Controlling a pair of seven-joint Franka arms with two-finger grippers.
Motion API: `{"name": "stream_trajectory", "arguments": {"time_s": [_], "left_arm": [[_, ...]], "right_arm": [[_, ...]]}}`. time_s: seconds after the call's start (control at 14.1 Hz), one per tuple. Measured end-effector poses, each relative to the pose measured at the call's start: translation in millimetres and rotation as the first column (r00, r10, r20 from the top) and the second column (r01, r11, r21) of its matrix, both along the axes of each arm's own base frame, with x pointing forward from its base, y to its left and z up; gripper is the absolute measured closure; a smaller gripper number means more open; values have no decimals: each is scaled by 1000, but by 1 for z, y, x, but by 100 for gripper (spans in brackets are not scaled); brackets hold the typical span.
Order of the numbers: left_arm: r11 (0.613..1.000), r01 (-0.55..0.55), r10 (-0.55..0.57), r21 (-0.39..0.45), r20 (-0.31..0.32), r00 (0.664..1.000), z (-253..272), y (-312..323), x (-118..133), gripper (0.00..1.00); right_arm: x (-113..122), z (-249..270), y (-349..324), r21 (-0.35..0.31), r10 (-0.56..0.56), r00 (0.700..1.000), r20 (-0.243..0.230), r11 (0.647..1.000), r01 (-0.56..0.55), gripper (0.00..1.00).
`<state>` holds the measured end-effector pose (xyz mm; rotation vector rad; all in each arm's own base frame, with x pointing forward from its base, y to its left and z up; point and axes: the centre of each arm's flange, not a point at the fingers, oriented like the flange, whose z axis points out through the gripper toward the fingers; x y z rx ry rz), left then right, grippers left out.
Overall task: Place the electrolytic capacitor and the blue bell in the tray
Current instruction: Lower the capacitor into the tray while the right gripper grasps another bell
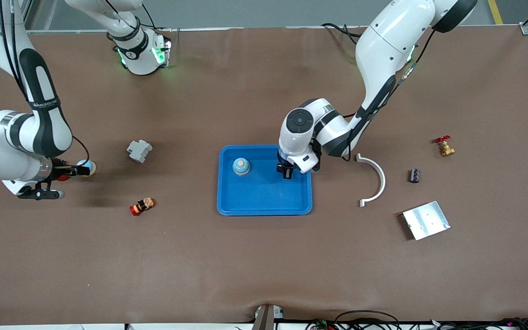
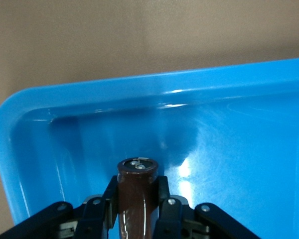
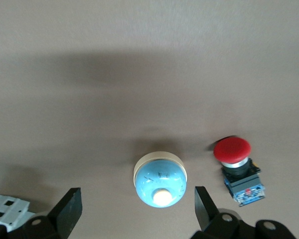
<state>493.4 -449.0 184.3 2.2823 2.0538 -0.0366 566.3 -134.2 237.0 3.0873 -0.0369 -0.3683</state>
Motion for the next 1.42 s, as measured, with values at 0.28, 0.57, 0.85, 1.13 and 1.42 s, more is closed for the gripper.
{"name": "stream_trajectory", "arguments": {"time_s": [0.28,0.57,0.85,1.13,1.42], "left_arm": [[1000,21,-21,13,8,1000,-5,0,-1,66],[999,37,-37,20,22,999,-5,0,-1,51],[999,33,-34,17,50,998,12,1,11,11],[972,211,-219,104,77,973,75,5,16,0],[866,462,-478,194,46,877,129,16,14,0]], "right_arm": [[-9,-17,-13,11,27,1000,-15,1000,-27,0],[-16,-30,-24,15,43,999,-13,999,-43,0],[-24,-49,-23,16,63,998,-11,998,-63,0],[-24,-52,-23,20,58,998,-13,998,-58,0],[-27,-64,-22,41,28,999,-20,999,-27,0]]}}
